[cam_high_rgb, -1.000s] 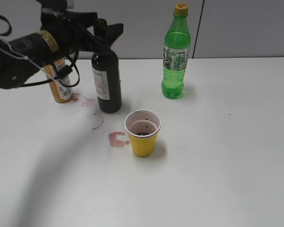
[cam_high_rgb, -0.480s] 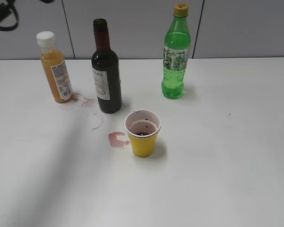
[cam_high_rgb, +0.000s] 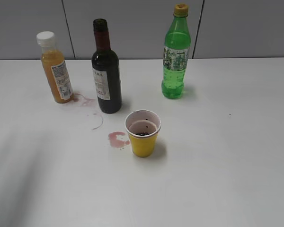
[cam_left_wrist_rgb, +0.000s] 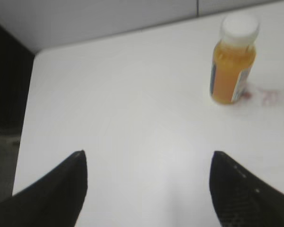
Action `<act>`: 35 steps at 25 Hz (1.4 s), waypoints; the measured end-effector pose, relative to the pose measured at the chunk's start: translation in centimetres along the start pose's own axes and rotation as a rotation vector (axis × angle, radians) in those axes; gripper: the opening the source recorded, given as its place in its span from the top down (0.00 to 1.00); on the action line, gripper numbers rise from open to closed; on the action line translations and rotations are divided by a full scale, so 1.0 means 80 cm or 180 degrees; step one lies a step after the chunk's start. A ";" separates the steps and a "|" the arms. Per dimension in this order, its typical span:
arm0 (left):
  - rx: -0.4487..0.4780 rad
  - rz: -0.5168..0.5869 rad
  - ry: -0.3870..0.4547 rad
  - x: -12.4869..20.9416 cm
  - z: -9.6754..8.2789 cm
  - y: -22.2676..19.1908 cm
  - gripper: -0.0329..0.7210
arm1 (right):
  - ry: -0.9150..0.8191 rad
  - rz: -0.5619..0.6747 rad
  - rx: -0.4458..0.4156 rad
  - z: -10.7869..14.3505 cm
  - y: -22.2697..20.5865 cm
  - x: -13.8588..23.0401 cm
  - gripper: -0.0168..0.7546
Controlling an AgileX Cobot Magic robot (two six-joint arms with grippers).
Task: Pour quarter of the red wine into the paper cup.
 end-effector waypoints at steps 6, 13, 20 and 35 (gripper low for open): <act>0.0152 0.0822 0.0418 0.065 0.022 0.028 0.17 | 0.0000 0.0000 0.0000 0.000 0.000 0.000 0.29; 0.0265 0.0880 0.0403 0.132 0.013 0.085 0.17 | 0.0000 0.0000 0.0000 0.000 0.000 0.000 0.29; 0.0315 0.0655 0.0410 0.213 0.007 0.125 0.17 | 0.0000 0.0000 0.0000 0.000 0.000 0.000 0.29; 0.0341 -0.0312 0.0608 0.274 0.005 0.159 0.17 | 0.0000 0.0000 0.0000 0.000 0.000 0.000 0.29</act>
Point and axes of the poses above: a point on each arm's last joint axis where the gripper is mounted, y pointing back along that axis away from the gripper, z along the wrist's bending axis when the last joint is at zero, x = y × z, the point moved 10 cm from there along -y, pointing out along that axis toward the gripper, and after that the axes turned 13 degrees about y, right-handed, at the moved point
